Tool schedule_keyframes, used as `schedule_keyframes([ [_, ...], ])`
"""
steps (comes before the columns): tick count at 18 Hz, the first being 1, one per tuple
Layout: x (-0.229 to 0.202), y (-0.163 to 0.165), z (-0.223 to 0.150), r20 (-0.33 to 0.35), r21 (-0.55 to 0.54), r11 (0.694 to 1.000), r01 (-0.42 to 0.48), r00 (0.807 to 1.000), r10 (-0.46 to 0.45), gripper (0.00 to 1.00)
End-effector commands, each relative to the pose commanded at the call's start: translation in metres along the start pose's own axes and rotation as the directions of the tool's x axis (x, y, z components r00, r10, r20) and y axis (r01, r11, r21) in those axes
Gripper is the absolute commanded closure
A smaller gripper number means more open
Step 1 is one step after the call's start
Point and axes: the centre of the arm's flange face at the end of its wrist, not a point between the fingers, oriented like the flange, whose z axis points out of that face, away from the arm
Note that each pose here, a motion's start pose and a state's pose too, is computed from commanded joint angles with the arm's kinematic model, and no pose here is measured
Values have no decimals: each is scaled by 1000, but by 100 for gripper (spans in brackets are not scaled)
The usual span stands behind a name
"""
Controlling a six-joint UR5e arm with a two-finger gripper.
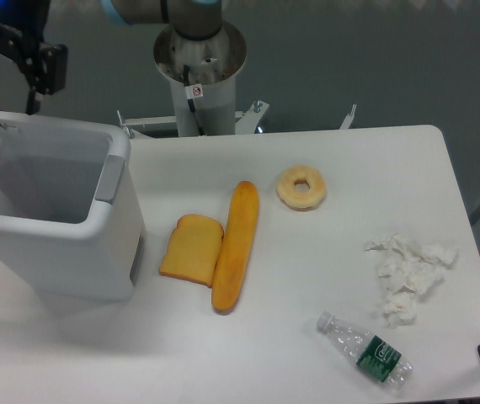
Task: Close the trash can
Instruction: 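Lower the gripper behind the raised lid and push it forward, then push the lid down over the can opening with the gripper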
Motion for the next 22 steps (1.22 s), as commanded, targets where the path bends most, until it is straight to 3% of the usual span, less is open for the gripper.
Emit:
schedule_keyframes([
  [10, -55, 1, 0, 52, 1, 997, 83, 995, -83, 0],
  [13, -74, -1, 22, 92, -52, 994, 101, 991, -96, 0],
  [22, -104, -5, 62, 103, -123, 983, 133, 987, -121, 0],
])
